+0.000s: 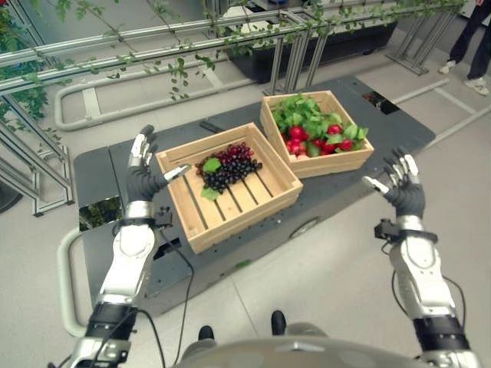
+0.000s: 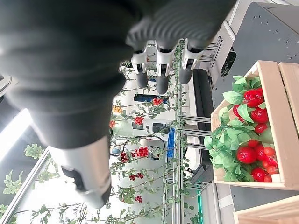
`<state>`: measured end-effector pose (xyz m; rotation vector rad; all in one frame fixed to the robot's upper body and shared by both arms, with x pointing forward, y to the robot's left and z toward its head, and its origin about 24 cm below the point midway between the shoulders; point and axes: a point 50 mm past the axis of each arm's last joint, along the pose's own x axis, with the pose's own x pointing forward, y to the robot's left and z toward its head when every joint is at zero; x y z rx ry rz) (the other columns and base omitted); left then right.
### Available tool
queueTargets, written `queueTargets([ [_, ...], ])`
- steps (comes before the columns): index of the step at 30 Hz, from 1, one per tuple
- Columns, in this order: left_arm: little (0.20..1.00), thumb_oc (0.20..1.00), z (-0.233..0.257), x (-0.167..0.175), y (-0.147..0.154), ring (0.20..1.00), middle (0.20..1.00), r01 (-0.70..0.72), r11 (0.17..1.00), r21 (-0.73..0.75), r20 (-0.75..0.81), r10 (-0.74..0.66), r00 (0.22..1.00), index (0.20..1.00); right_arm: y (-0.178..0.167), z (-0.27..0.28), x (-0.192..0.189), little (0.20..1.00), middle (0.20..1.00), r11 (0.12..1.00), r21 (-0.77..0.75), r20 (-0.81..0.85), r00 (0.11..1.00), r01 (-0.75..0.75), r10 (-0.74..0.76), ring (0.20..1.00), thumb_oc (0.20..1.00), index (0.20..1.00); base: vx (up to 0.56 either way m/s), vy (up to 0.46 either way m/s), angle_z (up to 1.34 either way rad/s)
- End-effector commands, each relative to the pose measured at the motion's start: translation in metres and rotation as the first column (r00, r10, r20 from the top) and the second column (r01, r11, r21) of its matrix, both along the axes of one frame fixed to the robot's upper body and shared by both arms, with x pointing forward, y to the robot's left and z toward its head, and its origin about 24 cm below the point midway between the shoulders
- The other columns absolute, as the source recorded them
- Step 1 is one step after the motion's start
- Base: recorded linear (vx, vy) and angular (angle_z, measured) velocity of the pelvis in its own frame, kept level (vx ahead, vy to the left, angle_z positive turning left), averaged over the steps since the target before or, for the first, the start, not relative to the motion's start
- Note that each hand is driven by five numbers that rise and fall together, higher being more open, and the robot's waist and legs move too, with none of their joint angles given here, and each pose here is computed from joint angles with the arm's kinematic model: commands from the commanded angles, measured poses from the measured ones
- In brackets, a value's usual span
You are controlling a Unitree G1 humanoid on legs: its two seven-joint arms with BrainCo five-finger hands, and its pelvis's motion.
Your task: Pick up the fruits from the basket on one side to the basket on the other side
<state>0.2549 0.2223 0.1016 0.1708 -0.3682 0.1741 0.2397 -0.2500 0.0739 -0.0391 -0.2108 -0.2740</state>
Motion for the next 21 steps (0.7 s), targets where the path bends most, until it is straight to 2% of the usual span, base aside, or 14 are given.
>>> queueTargets([
  [1, 1.0, 1.0, 0.013, -0.002, 0.013, 1.0, 1.0, -0.032, 0.999, 0.012, 0.069, 0.031, 0.997, 1.0, -0.007, 0.03, 0.007, 1.0, 1.0, 0.999, -0.036, 0.152, 0.988, 0.025, -0.019, 1.0, 1.0, 1.0, 0.0, 0.0, 0.0],
  [10, 1.0, 1.0, 0.019, -0.006, 0.02, 1.0, 1.0, -0.045, 0.997, 0.06, 0.083, 0.04, 0.996, 1.0, -0.003, 0.037, 0.013, 1.0, 1.0, 0.998, -0.058, 0.163, 0.986, -0.01, 0.019, 1.0, 1.0, 1.0, 0.02, 0.065, -0.11],
  [15, 1.0, 1.0, 0.021, -0.005, 0.019, 1.0, 1.0, -0.03, 0.997, 0.072, 0.089, 0.024, 0.996, 1.0, -0.007, 0.038, 0.013, 1.0, 1.0, 0.996, -0.093, 0.152, 0.988, 0.006, 0.008, 1.0, 1.0, 1.0, 0.04, 0.187, -0.08],
  [21, 1.0, 1.0, 0.021, -0.002, 0.02, 1.0, 1.0, -0.019, 0.993, 0.114, 0.071, 0.011, 0.997, 1.0, -0.012, 0.031, 0.006, 1.0, 1.0, 0.995, -0.097, 0.123, 0.992, 0.024, -0.012, 1.0, 1.0, 1.0, 0.07, 0.244, 0.34],
])
